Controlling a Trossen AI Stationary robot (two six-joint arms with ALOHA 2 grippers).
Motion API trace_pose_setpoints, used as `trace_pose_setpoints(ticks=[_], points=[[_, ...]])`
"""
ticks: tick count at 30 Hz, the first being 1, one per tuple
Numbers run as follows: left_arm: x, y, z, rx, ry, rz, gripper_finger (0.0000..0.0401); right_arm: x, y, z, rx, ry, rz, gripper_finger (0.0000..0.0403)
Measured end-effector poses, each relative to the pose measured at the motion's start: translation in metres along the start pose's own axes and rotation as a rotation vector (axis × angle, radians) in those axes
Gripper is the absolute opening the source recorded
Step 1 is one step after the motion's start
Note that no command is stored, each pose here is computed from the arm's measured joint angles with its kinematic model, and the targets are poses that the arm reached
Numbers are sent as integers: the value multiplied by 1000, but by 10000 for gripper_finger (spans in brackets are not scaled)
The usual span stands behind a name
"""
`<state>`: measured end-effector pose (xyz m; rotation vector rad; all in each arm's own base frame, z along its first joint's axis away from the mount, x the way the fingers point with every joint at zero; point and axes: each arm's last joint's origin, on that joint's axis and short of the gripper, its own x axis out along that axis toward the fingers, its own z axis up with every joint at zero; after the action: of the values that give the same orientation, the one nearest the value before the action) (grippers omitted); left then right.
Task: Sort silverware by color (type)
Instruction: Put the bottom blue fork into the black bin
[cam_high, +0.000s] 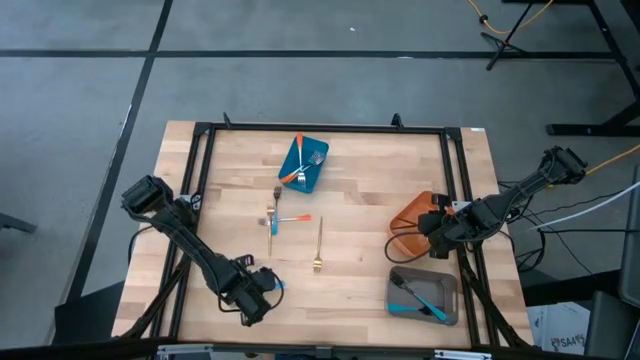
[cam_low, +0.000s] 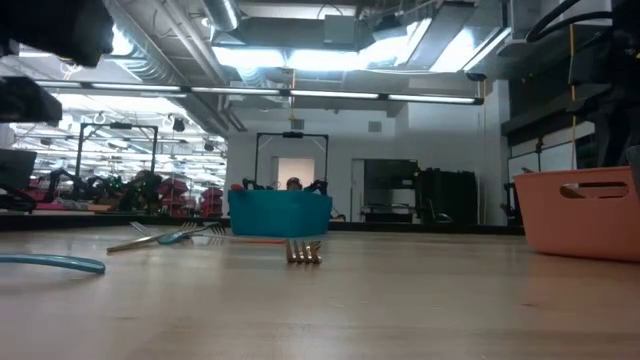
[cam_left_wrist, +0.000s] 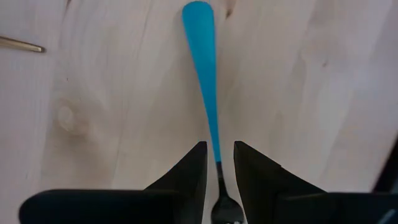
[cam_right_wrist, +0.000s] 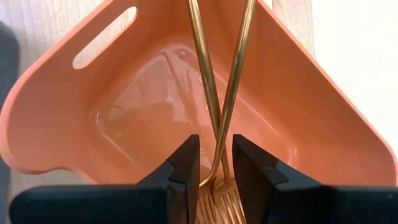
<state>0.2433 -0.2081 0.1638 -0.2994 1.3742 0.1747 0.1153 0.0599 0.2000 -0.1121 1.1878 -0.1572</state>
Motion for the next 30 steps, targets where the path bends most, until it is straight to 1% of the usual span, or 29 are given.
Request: trace_pose_setpoints(ticks=[4, 13, 20, 25, 27, 30], points=[[7, 0, -1, 2, 17, 17, 73, 0, 0, 0, 0, -1, -1, 85], [13, -1, -1, 4, 31, 30, 73, 0, 0, 0, 0, -1, -1, 85], [24, -2, -4, 6, 97, 31, 73, 0, 0, 0, 0, -1, -1, 85], [25, -2, -3, 5, 102, 33, 73, 0, 0, 0, 0, -1, 0, 85], [25, -2, -3, 5, 93, 38, 69, 0, 0, 0, 0, -1, 0, 85], [25, -1, -3, 4, 84, 46, 50, 0, 0, 0, 0, -1, -1, 85]])
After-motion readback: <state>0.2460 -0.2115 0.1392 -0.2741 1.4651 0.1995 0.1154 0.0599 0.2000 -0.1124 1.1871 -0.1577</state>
